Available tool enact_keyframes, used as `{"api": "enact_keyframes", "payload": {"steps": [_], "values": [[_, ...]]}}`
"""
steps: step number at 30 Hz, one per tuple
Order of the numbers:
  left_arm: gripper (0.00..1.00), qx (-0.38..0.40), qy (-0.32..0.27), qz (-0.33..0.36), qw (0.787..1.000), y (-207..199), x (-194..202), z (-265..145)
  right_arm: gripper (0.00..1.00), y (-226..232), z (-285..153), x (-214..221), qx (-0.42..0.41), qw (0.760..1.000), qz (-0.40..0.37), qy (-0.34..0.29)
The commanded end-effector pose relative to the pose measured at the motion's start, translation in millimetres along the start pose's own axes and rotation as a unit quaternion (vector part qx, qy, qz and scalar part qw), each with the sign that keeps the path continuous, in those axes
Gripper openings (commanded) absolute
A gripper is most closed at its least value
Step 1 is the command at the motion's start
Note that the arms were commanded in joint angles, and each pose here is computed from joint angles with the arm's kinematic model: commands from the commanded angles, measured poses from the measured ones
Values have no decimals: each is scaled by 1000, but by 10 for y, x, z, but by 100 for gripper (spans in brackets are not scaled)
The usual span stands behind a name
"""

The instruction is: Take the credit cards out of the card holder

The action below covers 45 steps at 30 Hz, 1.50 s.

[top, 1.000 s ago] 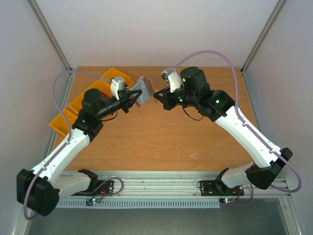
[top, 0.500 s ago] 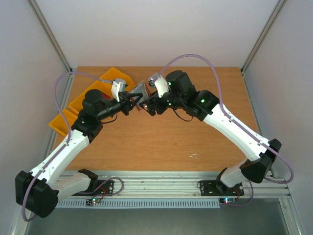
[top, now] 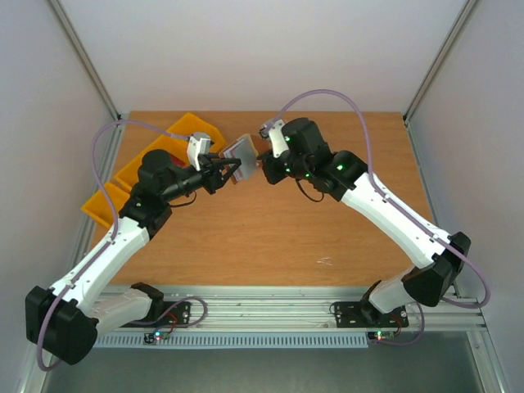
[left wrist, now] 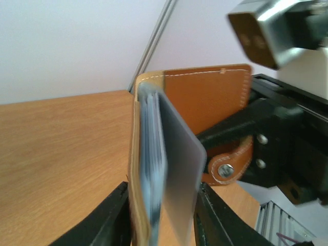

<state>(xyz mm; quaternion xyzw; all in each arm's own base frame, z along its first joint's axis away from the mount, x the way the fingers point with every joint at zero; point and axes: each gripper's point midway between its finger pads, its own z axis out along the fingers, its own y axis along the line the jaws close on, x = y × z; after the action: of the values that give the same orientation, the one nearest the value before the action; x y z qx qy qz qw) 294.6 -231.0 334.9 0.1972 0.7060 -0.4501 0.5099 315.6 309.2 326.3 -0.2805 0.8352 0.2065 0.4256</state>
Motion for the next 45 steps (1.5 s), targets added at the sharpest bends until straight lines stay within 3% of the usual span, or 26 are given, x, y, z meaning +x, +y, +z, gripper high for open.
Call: {"api": "enact_keyframes", "payload": {"steps": [1,6,12,15,21,28,35,45], "values": [[36,56,-39,33,997,-303,-242,-81,1,-30,-249,-148,-92,993,64,-40],[38,56,-39,38,997,-295,-227,-103,1,-23,-494,-240,-213,969,105,-67],[42,26,-41,66,997,-179,-220,-78,1,177,-610,-231,-277,955,90,-60],[46,38,-40,84,995,-223,-231,-72,1,215,-622,-237,-291,951,87,-63],[43,32,-46,74,996,-216,-248,-112,1,267,-704,-193,-316,945,62,-61],[49,-10,-50,75,996,47,-312,-240,1,378,-972,-175,-363,930,28,-59],[57,81,-35,78,993,-259,-274,-280,1,441,-1060,-146,-380,923,14,-56],[49,92,-33,80,992,-253,-281,-348,1,496,-1261,-175,-393,917,-12,-70]]}}
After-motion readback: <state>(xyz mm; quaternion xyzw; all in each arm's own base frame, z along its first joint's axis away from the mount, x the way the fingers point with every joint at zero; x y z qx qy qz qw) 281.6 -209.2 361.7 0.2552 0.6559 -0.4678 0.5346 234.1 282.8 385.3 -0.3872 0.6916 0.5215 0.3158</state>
